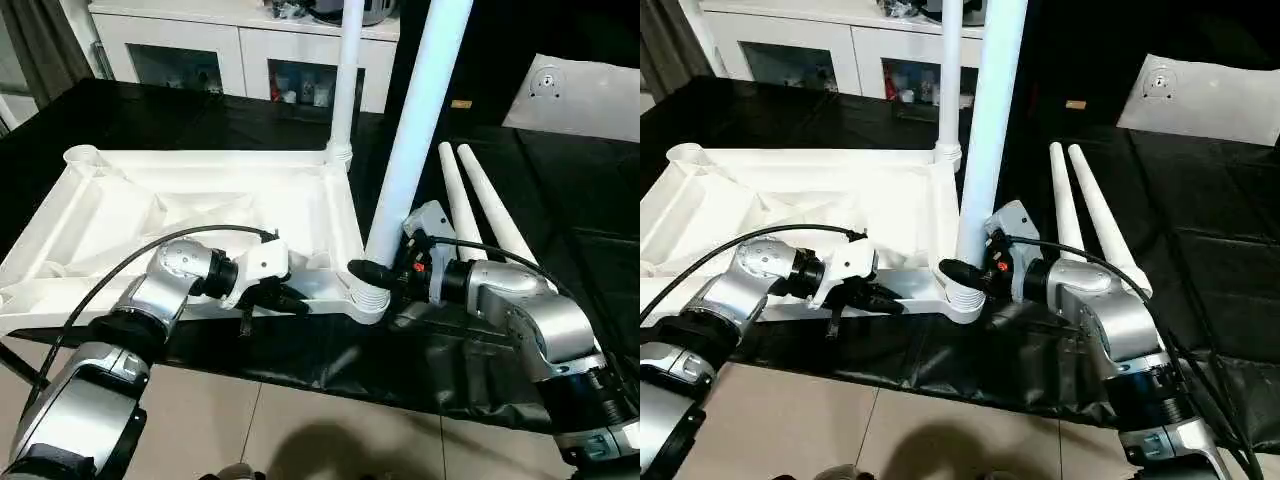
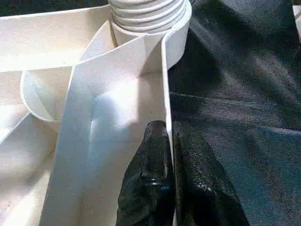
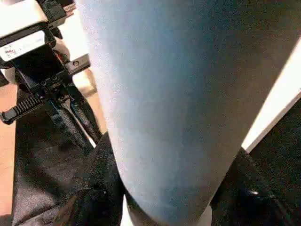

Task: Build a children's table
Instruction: Insert table leg to table base

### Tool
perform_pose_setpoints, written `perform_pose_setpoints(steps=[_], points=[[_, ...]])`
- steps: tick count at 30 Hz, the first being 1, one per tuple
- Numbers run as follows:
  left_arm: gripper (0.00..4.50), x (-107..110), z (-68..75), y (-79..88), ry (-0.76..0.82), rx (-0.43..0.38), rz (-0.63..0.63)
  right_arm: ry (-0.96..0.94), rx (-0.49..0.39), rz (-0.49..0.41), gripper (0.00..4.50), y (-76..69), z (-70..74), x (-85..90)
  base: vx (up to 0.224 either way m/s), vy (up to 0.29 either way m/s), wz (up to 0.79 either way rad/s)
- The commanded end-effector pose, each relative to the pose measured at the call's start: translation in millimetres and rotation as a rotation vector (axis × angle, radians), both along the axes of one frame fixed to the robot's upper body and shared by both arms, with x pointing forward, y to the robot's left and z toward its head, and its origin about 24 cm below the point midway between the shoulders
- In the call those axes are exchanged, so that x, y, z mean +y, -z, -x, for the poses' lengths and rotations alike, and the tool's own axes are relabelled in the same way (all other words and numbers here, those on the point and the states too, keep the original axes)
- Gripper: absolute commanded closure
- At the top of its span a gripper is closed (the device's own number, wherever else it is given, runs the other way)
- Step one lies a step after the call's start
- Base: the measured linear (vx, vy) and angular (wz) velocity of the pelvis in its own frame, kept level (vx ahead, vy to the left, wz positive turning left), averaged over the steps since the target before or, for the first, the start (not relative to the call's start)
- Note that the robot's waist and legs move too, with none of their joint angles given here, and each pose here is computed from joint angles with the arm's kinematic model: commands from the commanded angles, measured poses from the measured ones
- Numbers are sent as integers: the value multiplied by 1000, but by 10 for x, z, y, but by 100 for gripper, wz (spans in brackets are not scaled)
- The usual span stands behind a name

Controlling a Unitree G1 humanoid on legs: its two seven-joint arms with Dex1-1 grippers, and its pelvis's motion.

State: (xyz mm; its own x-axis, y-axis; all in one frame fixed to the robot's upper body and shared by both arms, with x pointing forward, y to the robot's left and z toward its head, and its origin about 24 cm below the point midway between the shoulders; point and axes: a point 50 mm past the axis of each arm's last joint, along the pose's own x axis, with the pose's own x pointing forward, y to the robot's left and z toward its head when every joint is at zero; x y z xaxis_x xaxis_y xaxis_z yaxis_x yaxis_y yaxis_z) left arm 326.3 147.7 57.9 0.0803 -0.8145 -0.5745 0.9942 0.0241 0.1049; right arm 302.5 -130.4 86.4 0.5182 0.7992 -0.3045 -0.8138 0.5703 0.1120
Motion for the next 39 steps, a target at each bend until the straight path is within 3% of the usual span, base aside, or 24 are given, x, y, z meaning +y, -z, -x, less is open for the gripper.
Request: perform_pose_setpoints(steps=[1, 9, 19, 24, 32, 37, 39], points=[[450, -78, 0, -58, 73, -26, -14, 46, 44, -2, 259, 87, -28, -33, 0, 0, 0], [450, -77, -5, -68, 66, -21, -2, 121, 95, -74, 259, 174, -29, -126, 0, 0, 0], [450, -72, -60, -90, -40, -45, 69, 272, 132, -109, 259, 537, 206, -303, 0, 0, 0], [450, -63, -89, -100, -80, -63, 80, 283, 85, -140, 259, 508, 271, -289, 0, 0, 0], [450, -56, -55, -63, -26, -71, 14, 133, -8, 36, 259, 482, 330, -173, 0, 0, 0], [450, -79, -32, -39, 7, -71, -8, 42, -6, 85, 259, 506, 322, -77, 0, 0, 0], [450, -98, -14, -41, 45, -74, -26, -88, 32, 112, 259, 555, 362, 25, 0, 0, 0]])
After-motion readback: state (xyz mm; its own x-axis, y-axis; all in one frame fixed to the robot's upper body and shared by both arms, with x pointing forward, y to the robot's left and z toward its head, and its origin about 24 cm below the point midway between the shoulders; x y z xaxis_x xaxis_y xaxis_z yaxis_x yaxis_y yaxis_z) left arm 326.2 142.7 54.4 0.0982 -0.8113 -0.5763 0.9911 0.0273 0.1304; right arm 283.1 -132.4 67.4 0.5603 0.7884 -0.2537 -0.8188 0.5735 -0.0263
